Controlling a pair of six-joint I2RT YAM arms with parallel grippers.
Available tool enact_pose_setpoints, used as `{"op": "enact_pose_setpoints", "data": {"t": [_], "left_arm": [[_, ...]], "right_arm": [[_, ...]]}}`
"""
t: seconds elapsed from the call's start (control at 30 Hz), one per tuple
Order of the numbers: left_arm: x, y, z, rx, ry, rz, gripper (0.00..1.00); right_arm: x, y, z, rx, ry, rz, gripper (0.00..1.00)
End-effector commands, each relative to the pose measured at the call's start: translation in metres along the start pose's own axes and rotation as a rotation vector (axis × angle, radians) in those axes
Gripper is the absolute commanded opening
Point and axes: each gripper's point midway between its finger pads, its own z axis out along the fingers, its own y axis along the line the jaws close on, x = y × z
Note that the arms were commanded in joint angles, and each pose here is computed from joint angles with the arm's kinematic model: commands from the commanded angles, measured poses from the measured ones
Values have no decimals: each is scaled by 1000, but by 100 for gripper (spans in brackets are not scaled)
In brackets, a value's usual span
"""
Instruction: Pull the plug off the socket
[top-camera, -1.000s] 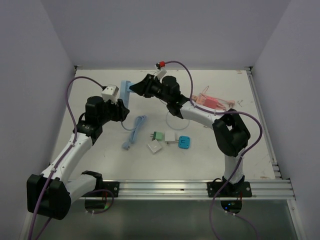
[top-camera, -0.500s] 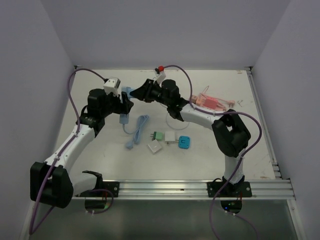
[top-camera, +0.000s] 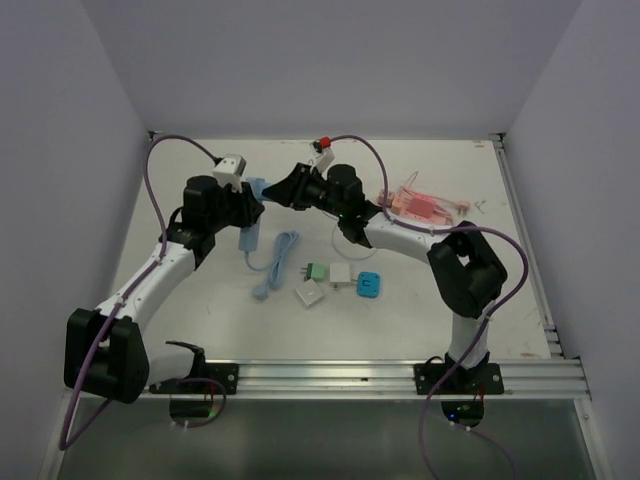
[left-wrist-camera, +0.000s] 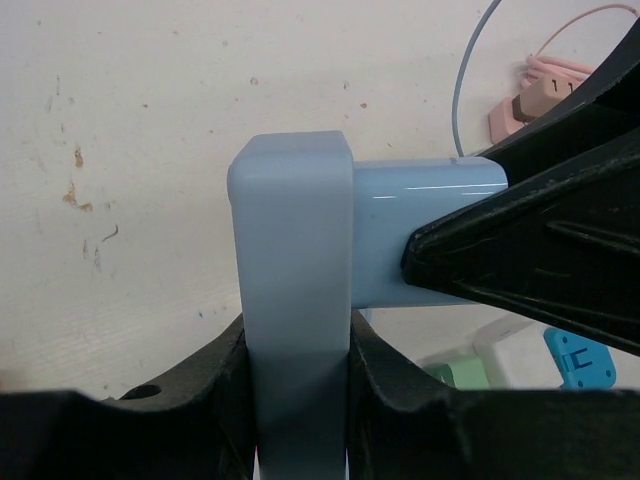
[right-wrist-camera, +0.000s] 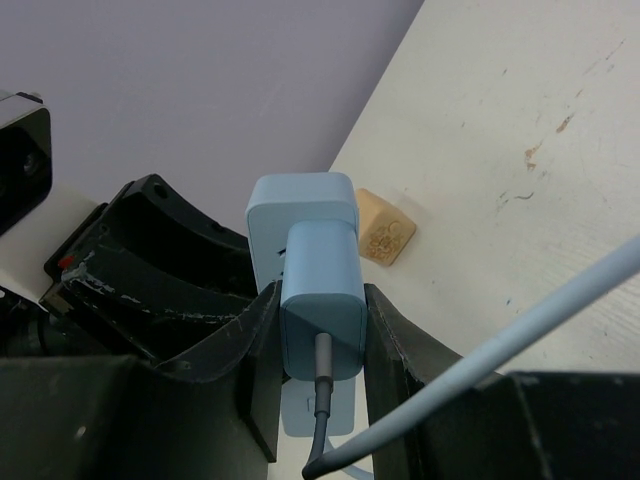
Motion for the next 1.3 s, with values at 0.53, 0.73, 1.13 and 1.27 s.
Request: {"op": "enact_pose_setpoints", "data": {"t": [0.53,0.73,1.13,1.27], "left_arm": [[-8,85,-13,-384,-39,-167,0],[-13,94,-21,-435,-57,-162,0],[-23,90,-31,-421,-100,-131,0],[-25,87,-31,-404,-104,-128,0]], "right_arm": [[-43,76,-60,-156,-149,-52,0],[-35,80,-77,-162,-131,-41,0],[70,7,-102,-42,189,42,0],[101,-18,-111,12,280,49,0]]}}
